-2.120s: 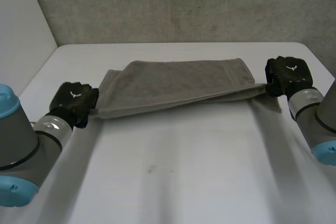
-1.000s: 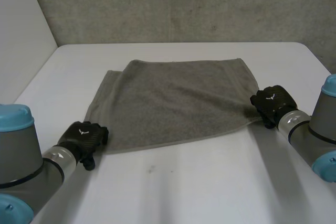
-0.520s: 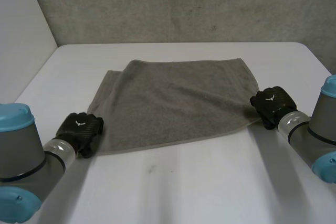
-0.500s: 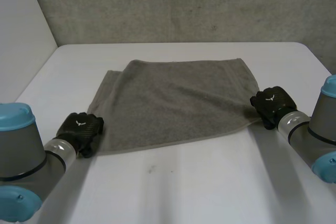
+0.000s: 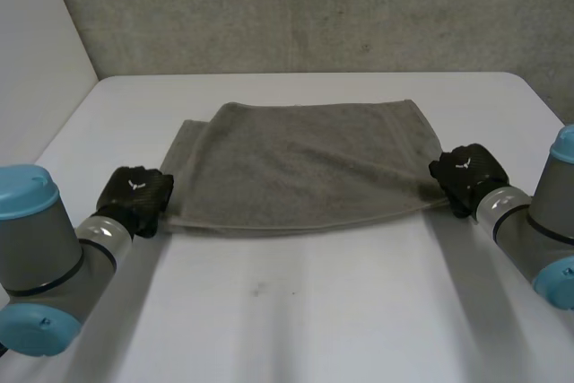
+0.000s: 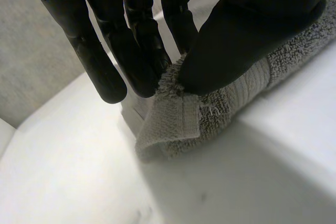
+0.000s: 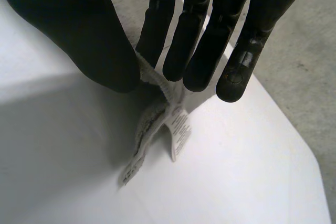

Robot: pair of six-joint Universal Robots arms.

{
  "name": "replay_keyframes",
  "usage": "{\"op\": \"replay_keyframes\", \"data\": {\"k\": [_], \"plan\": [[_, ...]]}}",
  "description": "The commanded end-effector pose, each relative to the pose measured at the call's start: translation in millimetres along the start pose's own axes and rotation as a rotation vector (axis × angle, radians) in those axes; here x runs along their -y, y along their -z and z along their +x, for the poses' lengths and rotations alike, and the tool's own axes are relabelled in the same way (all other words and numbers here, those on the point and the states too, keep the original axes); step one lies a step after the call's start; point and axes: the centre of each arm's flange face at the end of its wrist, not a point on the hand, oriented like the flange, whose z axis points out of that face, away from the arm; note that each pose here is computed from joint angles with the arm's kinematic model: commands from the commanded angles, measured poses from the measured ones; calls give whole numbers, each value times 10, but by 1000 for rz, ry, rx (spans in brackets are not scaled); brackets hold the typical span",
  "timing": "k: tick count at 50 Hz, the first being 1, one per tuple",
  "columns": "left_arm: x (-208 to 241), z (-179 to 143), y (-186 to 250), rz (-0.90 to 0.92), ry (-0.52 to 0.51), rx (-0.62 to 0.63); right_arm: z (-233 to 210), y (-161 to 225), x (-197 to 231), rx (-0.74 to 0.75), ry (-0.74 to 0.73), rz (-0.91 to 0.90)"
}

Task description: Fold the towel.

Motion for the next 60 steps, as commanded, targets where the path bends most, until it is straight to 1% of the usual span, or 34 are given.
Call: {"op": "replay_keyframes", "data": {"k": [1, 3, 5, 8, 9, 10, 12, 13, 15, 16, 17, 20, 22, 26, 29, 31, 33, 34, 35, 36, 38, 39, 41, 42, 44, 46, 47, 49, 50, 52, 53, 55, 58, 60], "plan": [[98, -4, 33, 33, -6, 6, 167, 69, 206, -44, 1, 44], [149, -19, 76, 44, -6, 11, 234, 120, 258, -52, -11, 48], [294, -69, 237, 67, -8, 20, 385, 244, 366, -66, -42, 39], [366, -90, 333, 75, -8, 21, 412, 328, 415, -50, -52, 26], [442, -115, 426, 82, -8, 24, 402, 414, 443, -10, -60, 6], [506, -135, 523, 82, -8, 24, 402, 415, 443, -9, -60, 6], [570, -154, 625, 79, -10, 23, 406, 610, 429, 95, -79, -70], [605, -173, 732, 59, -9, 19, 406, 611, 429, 95, -79, -70], [630, -186, 834, 35, -6, 10, 457, 812, 469, 160, -57, -102], [652, -177, 932, 13, -4, -11, 458, 813, 469, 160, -57, -102], [661, -163, 1028, -18, -2, -33, 498, 919, 488, 181, -36, -112], [674, -146, 1113, -38, 0, -55, 542, 1027, 488, 204, -7, -131], [689, -109, 1211, -54, 5, -94, 609, 1193, 498, 227, 64, -150], [685, -93, 1204, -50, 7, -106, 641, 1243, 520, 226, 106, -140], [690, -129, 1126, -27, 7, -86, 651, 1226, 537, 218, 119, -125], [691, -130, 1048, -2, 3, -78, 653, 1188, 533, 216, 122, -118], [644, -141, 797, 43, -7, -53, 648, 987, 415, 222, 120, -126], [644, -141, 796, 43, -7, -53, 648, 986, 414, 222, 120, -126], [628, -150, 656, 66, -10, -41, 675, 843, 351, 211, 125, -127], [627, -150, 655, 66, -10, -41, 676, 841, 350, 211, 125, -127], [579, -137, 395, 93, -15, -28, 656, 601, 335, 196, 149, -101], [578, -137, 393, 93, -15, -28, 655, 599, 335, 196, 149, -101], [545, -130, 135, 117, -19, -22, 524, 336, 390, 191, 162, -58], [545, -130, 134, 117, -19, -22, 524, 335, 390, 191, 162, -57], [466, -115, -133, 120, -20, -21, 449, 58, 413, 142, 165, -17], [438, -104, -244, 124, -21, -22, 439, -79, 421, 107, 170, 16], [437, -104, -246, 124, -21, -22, 438, -80, 421, 107, 170, 16], [378, -97, -467, 135, -21, -13, 415, -349, 388, 32, 189, 89], [378, -97, -468, 135, -21, -13, 415, -351, 388, 32, 189, 89], [345, -116, -659, 150, -22, 20, 385, -580, 416, -50, 206, 187], [344, -116, -659, 150, -22, 20, 385, -581, 416, -50, 206, 188], [281, -110, -807, 151, -22, 37, 362, -770, 415, -126, 214, 255], [251, -101, -870, 154, -22, 43, 350, -857, 381, -154, 214, 273], [216, -109, -979, 169, -23, 60, 333, -999, 308, -180, 206, 281]]}}
